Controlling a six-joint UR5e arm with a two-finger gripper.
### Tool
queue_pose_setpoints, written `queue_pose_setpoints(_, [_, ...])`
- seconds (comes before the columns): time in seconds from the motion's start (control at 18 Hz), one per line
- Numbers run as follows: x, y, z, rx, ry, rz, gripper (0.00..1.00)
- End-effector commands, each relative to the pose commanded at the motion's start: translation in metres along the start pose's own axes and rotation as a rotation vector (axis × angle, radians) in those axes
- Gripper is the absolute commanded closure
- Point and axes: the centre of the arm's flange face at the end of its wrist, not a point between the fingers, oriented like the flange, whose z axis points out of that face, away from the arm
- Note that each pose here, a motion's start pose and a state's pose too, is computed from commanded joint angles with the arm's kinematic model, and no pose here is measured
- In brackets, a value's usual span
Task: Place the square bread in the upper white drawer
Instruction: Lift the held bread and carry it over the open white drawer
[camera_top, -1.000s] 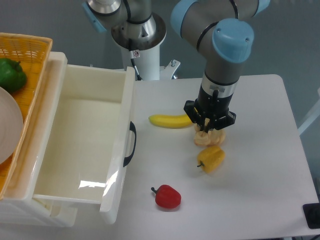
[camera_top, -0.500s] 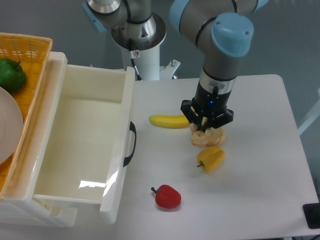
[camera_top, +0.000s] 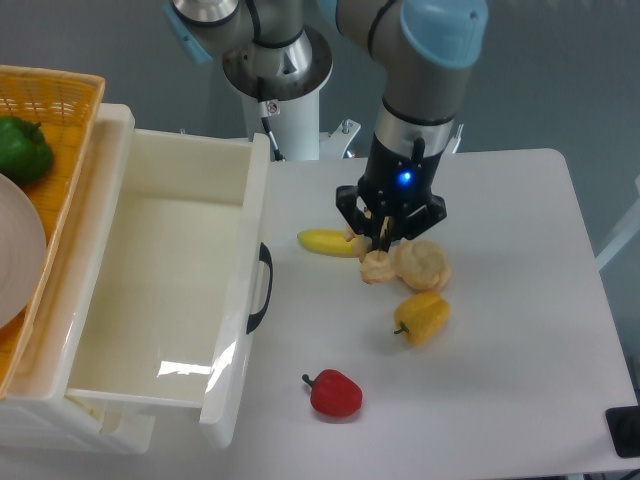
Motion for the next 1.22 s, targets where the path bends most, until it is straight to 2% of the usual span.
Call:
queue_pose_setpoints(0.17, [0.006, -0.005, -0.01, 0.036, 0.025, -0.102, 0.81])
queue_pose_setpoints(0.28, [0.012, -0.009, -0.015, 0.057, 0.053, -0.136, 0.81])
queue_pose_setpoints(0.5, [0.061, -0.006, -0.046, 0.101, 0.062, -0.134, 0.81])
queue_pose_setpoints(0.67, [0.085, -0.003, -0.055, 0.111, 0.072, -0.121, 0.78])
queue_pose_setpoints(0.94, [0.118, -0.004, -0.045, 0.091, 0.099, -0.094, 0.77])
queue_pose_setpoints(1.22, [0.149, -0.002, -0.024, 0.05, 0.128, -0.06, 0.66])
